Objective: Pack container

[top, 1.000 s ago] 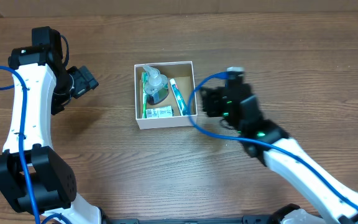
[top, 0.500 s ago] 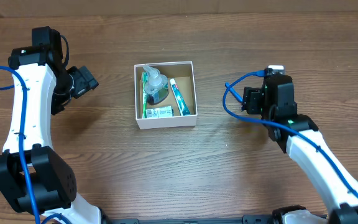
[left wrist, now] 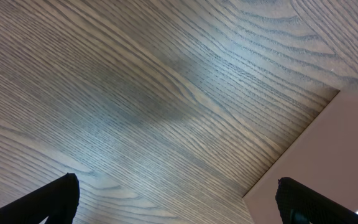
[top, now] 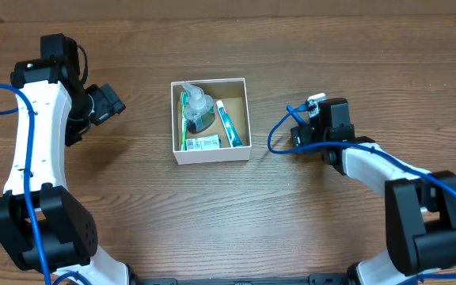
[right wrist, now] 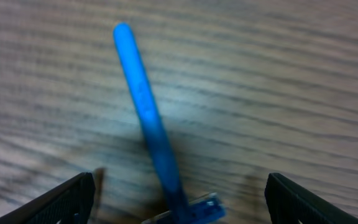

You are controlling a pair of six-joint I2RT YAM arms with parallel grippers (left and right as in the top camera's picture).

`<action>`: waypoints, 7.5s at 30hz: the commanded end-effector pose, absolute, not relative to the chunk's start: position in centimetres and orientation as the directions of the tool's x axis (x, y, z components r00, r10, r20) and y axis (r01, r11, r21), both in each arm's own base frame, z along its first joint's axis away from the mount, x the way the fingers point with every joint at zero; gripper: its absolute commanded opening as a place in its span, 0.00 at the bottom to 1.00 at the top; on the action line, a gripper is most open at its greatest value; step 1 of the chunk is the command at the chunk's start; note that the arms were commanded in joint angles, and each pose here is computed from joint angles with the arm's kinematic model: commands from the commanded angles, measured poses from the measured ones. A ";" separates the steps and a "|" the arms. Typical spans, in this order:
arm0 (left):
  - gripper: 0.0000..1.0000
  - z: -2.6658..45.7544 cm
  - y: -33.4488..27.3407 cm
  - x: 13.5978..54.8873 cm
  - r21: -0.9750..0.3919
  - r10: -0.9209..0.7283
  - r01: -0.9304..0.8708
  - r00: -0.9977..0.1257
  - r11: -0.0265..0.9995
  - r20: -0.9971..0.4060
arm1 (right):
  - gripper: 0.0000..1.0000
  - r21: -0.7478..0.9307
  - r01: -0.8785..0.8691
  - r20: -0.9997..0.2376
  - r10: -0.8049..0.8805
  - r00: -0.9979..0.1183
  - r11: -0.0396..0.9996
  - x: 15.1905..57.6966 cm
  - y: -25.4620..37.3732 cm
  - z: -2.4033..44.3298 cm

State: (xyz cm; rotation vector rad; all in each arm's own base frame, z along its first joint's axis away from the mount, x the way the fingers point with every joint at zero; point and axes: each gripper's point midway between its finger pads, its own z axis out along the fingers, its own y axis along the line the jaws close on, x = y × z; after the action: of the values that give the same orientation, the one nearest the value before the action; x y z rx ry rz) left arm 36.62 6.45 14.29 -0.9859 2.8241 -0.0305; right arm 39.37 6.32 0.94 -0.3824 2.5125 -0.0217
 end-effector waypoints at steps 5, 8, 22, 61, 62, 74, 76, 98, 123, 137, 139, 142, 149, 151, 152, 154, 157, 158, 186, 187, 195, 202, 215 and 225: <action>1.00 16.0 6.7 36.8 -0.092 -0.630 -0.625 -0.756 0.776 -0.179 | 0.79 -0.073 -0.322 -0.577 -0.304 -0.758 0.944 40.3 7.4 0.3; 1.00 16.0 6.7 36.8 -0.092 -0.630 -0.625 -0.756 0.776 -0.178 | 0.61 -0.074 -0.322 -0.579 -0.303 -0.757 0.944 40.3 7.4 0.3; 1.00 16.0 6.7 36.8 -0.091 -0.630 -0.625 -0.756 0.776 -0.179 | 0.21 -0.069 -0.315 -0.580 -0.295 -0.759 0.946 40.3 7.4 0.4; 1.00 16.0 6.7 36.8 -0.091 -0.630 -0.625 -0.756 0.776 -0.179 | 0.77 0.049 -0.224 -0.632 -0.143 -0.761 0.973 40.9 8.2 3.5; 1.00 16.0 6.7 36.8 -0.091 -0.630 -0.625 -0.756 0.776 -0.179 | 0.77 0.049 -0.223 -0.621 -0.145 -0.770 0.974 40.8 8.2 2.7; 1.00 16.0 6.7 36.8 -0.091 -0.630 -0.625 -0.756 0.776 -0.179 | 0.67 0.047 -0.225 -0.595 -0.154 -0.789 0.973 40.8 8.2 0.8; 1.00 16.0 6.7 36.8 -0.091 -0.630 -0.625 -0.756 0.776 -0.179 | 0.64 0.030 -0.247 -0.594 -0.181 -0.784 0.969 40.7 8.2 0.7; 1.00 16.0 6.7 36.8 -0.091 -0.630 -0.625 -0.756 0.776 -0.179 | 0.18 -0.022 -0.231 -0.593 -0.199 -0.780 0.973 40.9 7.3 0.7; 1.00 16.0 6.7 36.8 -0.091 -0.630 -0.625 -0.756 0.776 -0.179 | 0.10 0.100 -0.197 -0.750 -0.056 -0.659 0.975 40.6 11.1 15.0; 1.00 16.0 6.7 36.8 -0.092 -0.630 -0.625 -0.756 0.776 -0.179 | 0.10 0.321 -0.362 -0.774 0.022 -0.633 0.875 35.4 24.5 18.6; 1.00 16.0 6.7 36.8 -0.092 -0.630 -0.625 -0.756 0.775 -0.179 | 0.10 0.312 -0.372 -0.779 0.011 -0.627 0.875 35.3 25.4 18.2; 1.00 16.0 6.7 36.8 -0.092 -0.630 -0.625 -0.756 0.776 -0.179 | 0.10 0.308 -0.383 -0.781 0.001 -0.625 0.871 35.5 26.4 17.5; 1.00 16.0 6.7 36.8 -0.092 -0.630 -0.625 -0.756 0.776 -0.179 | 0.20 0.303 -0.381 -0.770 -0.011 -0.638 0.874 35.9 26.9 16.0; 1.00 16.0 6.7 36.8 -0.092 -0.630 -0.624 -0.756 0.776 -0.179 | 0.59 0.307 -0.387 -0.777 -0.006 -0.630 0.869 36.1 27.0 16.3; 1.00 16.0 6.7 36.8 -0.092 -0.630 -0.624 -0.756 0.776 -0.179 | 0.73 0.309 -0.389 -0.781 -0.002 -0.625 0.868 36.1 27.1 16.4; 1.00 16.0 6.7 36.8 -0.091 -0.630 -0.625 -0.756 0.776 -0.179 | 0.86 0.312 -0.393 -0.787 0.004 -0.616 0.865 36.3 27.2 16.7; 1.00 16.0 6.7 36.8 -0.092 -0.630 -0.625 -0.756 0.776 -0.179 | 0.93 0.315 -0.397 -0.796 0.012 -0.606 0.862 36.4 27.3 17.1; 1.00 16.0 6.7 36.8 -0.092 -0.630 -0.625 -0.756 0.776 -0.179 | 0.96 0.316 -0.399 -0.800 0.016 -0.600 0.861 36.5 27.3 17.4; 1.00 16.0 6.7 36.8 -0.091 -0.630 -0.625 -0.756 0.776 -0.179 | 1.00 0.392 -0.358 -0.918 0.384 -0.096 0.847 13.8 4.7 39.2; 1.00 16.0 6.7 36.8 -0.091 -0.630 -0.625 -0.756 0.776 -0.179 | 1.00 0.391 -0.354 -0.919 0.379 -0.107 0.849 13.5 4.5 38.7; 1.00 16.0 6.7 36.8 -0.091 -0.630 -0.625 -0.756 0.776 -0.179 | 1.00 0.496 -0.197 -0.860 0.447 -0.248 0.845 13.5 3.0 34.4; 1.00 16.0 6.7 36.8 -0.092 -0.630 -0.624 -0.756 0.776 -0.179 | 1.00 0.508 -0.212 -0.856 0.459 -0.239 0.835 12.8 2.7 34.5; 1.00 16.0 6.7 36.8 -0.091 -0.630 -0.625 -0.756 0.776 -0.179 | 1.00 0.540 -0.312 -0.841 0.517 -0.160 0.782 9.3 1.1 36.1; 1.00 16.0 6.7 36.8 -0.092 -0.630 -0.625 -0.756 0.776 -0.179 | 1.00 0.514 -0.381 -0.856 0.489 -0.166 0.769 8.2 1.7 36.9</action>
State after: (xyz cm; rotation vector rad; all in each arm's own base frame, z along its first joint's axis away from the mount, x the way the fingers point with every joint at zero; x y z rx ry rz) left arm 36.64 6.44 14.36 -0.9846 2.8221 -0.0311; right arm 9.01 1.51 36.24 0.1315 1.5855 0.7438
